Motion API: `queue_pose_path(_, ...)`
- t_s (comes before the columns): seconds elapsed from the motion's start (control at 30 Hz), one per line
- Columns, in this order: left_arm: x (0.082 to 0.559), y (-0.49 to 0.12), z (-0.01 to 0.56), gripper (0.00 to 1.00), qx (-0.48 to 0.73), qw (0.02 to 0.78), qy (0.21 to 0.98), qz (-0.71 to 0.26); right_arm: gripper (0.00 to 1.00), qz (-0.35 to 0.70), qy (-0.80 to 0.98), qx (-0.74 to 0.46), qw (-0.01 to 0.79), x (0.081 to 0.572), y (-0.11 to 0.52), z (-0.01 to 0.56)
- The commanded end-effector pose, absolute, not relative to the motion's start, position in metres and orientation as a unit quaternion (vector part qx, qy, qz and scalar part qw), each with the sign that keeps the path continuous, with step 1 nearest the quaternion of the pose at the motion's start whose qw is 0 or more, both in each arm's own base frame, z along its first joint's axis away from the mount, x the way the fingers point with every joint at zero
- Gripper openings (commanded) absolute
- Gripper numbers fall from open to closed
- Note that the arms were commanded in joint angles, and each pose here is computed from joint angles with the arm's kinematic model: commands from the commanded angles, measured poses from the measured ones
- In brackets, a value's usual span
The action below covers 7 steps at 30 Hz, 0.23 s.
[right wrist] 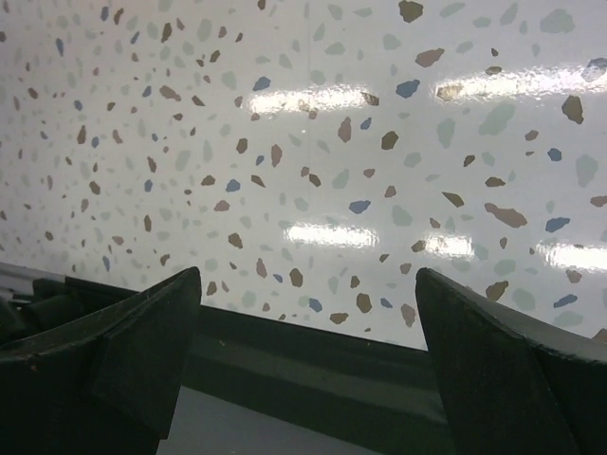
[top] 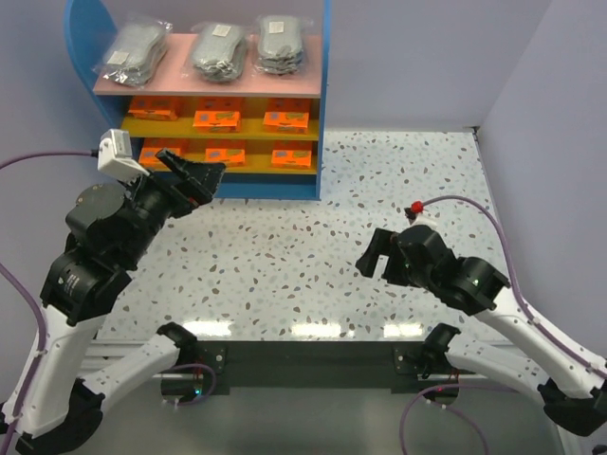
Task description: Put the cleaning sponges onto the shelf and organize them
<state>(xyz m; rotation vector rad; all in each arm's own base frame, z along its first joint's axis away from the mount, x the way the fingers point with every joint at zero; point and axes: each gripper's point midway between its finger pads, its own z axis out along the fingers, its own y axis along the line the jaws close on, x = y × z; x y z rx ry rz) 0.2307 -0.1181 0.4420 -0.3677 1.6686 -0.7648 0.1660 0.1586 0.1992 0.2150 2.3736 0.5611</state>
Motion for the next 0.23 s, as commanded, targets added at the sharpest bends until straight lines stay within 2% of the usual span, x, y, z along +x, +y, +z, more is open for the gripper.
queue_pose_path(0.0,0.229,-0.119,0.441,1.0,-0.105,0.598,0.736,-0.298,0.98,0.179,0.912,0.085,0.358,0.18,0.154,0.202)
queue_pose_path(0.2,0.237,-0.124,0.443,1.0,-0.076,0.607,0.739,-0.281,0.98,0.137,0.918,0.088,0.362,0.191,0.149,0.19)
